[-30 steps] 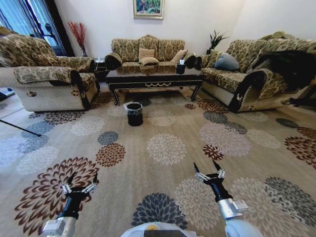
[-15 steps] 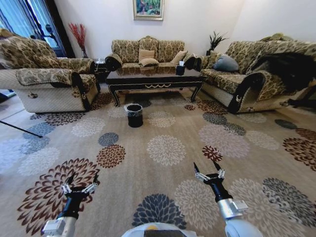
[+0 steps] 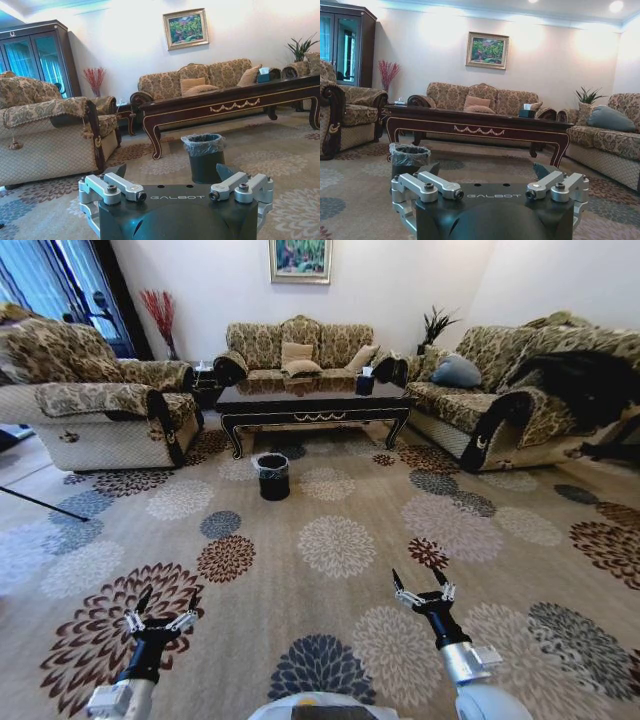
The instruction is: Move to the front of the table and pick up the trash from the floor, then place it into the trash bin.
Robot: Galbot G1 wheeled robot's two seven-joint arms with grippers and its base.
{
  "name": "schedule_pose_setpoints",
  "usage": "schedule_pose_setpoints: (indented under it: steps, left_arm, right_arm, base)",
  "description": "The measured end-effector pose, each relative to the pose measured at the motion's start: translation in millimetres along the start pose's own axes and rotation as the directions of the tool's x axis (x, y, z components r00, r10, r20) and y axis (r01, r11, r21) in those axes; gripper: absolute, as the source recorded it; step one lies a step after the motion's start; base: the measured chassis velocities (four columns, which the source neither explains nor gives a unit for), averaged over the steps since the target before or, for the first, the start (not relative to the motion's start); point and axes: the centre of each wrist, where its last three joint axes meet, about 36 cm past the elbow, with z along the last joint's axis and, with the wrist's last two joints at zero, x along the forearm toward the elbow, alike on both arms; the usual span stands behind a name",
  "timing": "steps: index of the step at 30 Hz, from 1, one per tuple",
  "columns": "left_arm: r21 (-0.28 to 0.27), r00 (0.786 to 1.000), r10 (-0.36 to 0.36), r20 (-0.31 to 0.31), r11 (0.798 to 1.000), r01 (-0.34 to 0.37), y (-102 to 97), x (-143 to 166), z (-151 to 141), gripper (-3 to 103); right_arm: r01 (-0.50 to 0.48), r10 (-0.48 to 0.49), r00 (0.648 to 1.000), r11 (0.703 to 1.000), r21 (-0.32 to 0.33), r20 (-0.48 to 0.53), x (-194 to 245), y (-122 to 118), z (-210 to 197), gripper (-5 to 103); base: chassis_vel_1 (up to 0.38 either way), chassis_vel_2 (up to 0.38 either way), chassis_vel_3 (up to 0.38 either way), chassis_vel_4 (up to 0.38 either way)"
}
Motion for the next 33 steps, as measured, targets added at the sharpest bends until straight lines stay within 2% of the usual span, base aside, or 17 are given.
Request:
schedule_pose_setpoints:
  steps: [33]
  left_arm:
    - [0.0,1.0,0.0,0.0,1.0,0.0,0.0,0.0,0.0,100]
  right_arm:
    - [0.0,0.0,1.0,1.0,0.0,0.0,0.0,0.0,0.0,100]
  base:
    - [0.0,0.0,0.0,0.0]
